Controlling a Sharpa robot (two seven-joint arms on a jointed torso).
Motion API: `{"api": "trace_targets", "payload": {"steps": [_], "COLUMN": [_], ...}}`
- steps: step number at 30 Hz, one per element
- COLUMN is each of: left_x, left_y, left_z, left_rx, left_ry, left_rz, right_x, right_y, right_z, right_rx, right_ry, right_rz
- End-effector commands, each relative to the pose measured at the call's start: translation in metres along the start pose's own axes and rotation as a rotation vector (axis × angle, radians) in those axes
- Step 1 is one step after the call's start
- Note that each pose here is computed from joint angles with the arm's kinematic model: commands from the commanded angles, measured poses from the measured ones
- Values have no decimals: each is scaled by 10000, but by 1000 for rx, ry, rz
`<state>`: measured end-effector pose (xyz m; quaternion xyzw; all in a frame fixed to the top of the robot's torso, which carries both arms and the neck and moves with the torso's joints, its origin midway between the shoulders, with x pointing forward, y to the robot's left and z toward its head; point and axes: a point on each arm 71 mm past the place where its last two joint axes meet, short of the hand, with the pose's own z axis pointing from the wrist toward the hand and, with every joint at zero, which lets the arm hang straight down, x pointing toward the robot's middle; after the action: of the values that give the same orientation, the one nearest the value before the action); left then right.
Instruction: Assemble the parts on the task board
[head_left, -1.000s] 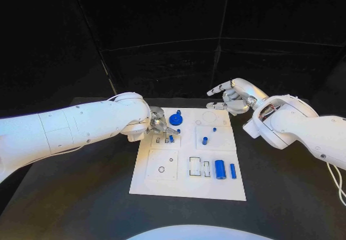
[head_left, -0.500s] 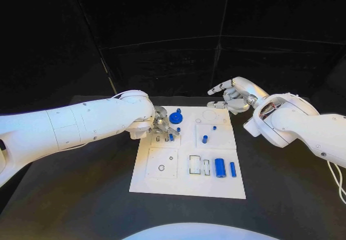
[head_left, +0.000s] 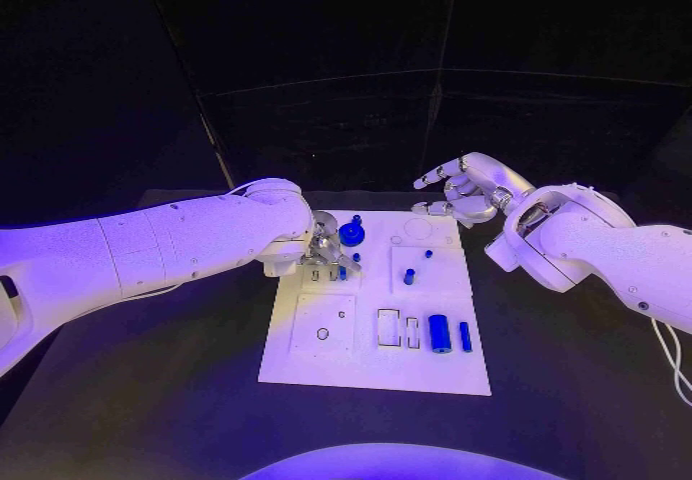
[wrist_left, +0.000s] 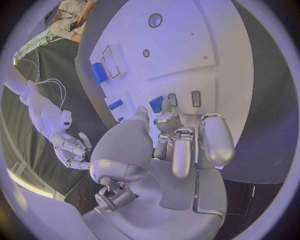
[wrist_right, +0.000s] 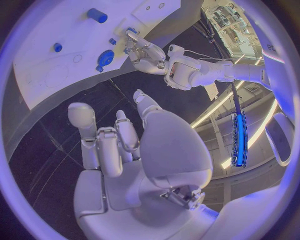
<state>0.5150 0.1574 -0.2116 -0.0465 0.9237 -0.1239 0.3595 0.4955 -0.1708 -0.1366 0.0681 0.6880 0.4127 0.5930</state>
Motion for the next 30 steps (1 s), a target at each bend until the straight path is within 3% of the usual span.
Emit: {"api": "trace_targets", "payload": {"steps": [1,20,30], "left_x": [2,-14,-21], "left_y": [-10,-21,1], "left_z": [-3,-15,-63], "left_rx": [-5,18,63], "left_ry": [9,-22,-54], "left_rz": [19,-4,-102], "right_x": [-1,4,11], "right_y": [20,7,-1], "right_z": [10,25,42], "right_rx": [-8,0,7], "right_ry": [3,8,9], "right_rz": [-5,-6,-6]}}
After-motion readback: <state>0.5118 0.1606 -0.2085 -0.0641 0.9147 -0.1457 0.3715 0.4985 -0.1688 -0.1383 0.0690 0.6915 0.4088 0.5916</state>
